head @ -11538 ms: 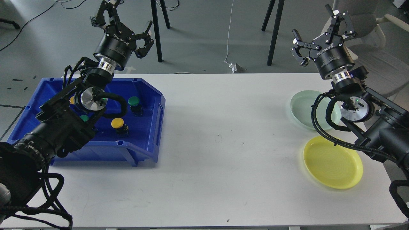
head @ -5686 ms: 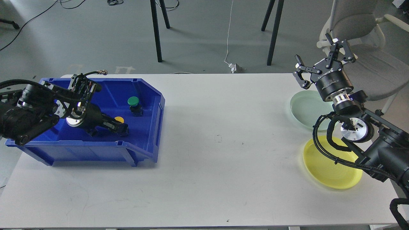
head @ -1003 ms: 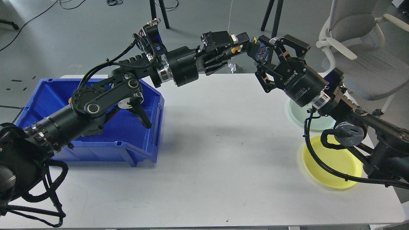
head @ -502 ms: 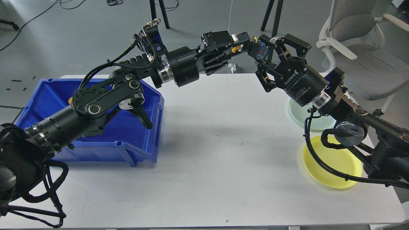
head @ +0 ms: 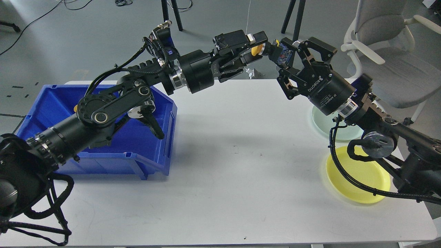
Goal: Pass button and place on color plate
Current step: 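Carry the yellow button with the right gripper over the yellow plate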
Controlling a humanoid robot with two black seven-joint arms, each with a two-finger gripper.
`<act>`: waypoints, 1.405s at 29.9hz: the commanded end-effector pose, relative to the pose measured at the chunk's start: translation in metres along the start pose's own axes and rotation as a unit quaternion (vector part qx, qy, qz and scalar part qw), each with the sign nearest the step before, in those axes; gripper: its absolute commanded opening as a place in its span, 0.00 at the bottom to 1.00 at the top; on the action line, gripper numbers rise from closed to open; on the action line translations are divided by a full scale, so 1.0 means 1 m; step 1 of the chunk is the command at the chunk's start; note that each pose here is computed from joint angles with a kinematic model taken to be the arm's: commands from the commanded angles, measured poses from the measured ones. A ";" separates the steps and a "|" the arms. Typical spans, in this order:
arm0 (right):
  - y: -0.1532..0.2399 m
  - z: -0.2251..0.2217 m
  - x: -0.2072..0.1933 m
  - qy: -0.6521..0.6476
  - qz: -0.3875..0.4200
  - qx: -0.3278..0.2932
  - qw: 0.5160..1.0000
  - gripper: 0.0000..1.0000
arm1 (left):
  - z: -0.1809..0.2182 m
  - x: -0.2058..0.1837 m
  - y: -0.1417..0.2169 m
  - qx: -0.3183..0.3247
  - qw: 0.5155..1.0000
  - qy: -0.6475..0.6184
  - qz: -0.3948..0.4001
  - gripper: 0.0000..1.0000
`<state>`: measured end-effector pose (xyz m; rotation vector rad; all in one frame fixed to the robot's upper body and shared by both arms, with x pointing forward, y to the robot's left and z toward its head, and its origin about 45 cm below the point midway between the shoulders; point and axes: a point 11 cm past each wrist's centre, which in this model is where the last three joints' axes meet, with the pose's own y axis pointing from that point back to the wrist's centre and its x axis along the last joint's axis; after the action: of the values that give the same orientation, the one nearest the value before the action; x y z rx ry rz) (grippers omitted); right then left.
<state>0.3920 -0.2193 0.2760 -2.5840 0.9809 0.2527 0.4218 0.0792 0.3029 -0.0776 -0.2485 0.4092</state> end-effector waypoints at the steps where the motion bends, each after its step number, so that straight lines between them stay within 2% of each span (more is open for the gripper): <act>1: 0.010 -0.008 0.010 0.009 0.015 0.003 1.000 0.18 | 0.001 0.000 0.000 -0.002 1.000 0.003 0.001 0.79; 5: 0.025 -0.007 0.019 0.003 0.039 0.011 0.999 0.18 | 0.001 0.002 0.000 -0.006 1.000 0.011 0.006 0.82; 9: 0.059 -0.012 0.039 0.010 0.084 0.011 0.996 0.18 | 0.001 0.002 0.000 -0.006 1.000 0.011 0.006 0.83; 13: 0.104 -0.012 0.057 0.023 0.133 -0.013 0.991 0.18 | 0.001 0.001 0.001 -0.006 1.000 0.012 0.006 0.84; 21: 0.204 -0.010 0.078 0.059 0.215 -0.100 0.970 0.19 | -0.001 0.001 0.001 -0.005 1.000 0.014 0.007 0.84; 28: 0.265 -0.001 0.078 0.088 0.257 -0.185 0.945 0.19 | -0.001 0.001 0.001 -0.005 1.000 0.014 0.007 0.85; 36: 0.296 -0.003 0.087 0.219 0.283 -0.276 0.892 0.18 | 0.000 0.002 0.002 -0.008 1.000 0.019 0.009 0.85; 42: 0.307 0.007 0.086 0.328 0.250 -0.346 0.843 0.18 | 0.000 0.002 0.002 -0.008 1.000 0.019 0.010 0.85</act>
<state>0.2551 -0.4805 0.1677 -2.9507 2.1469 -0.0730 0.4228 0.0818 0.3029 -0.1029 -0.2138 0.4245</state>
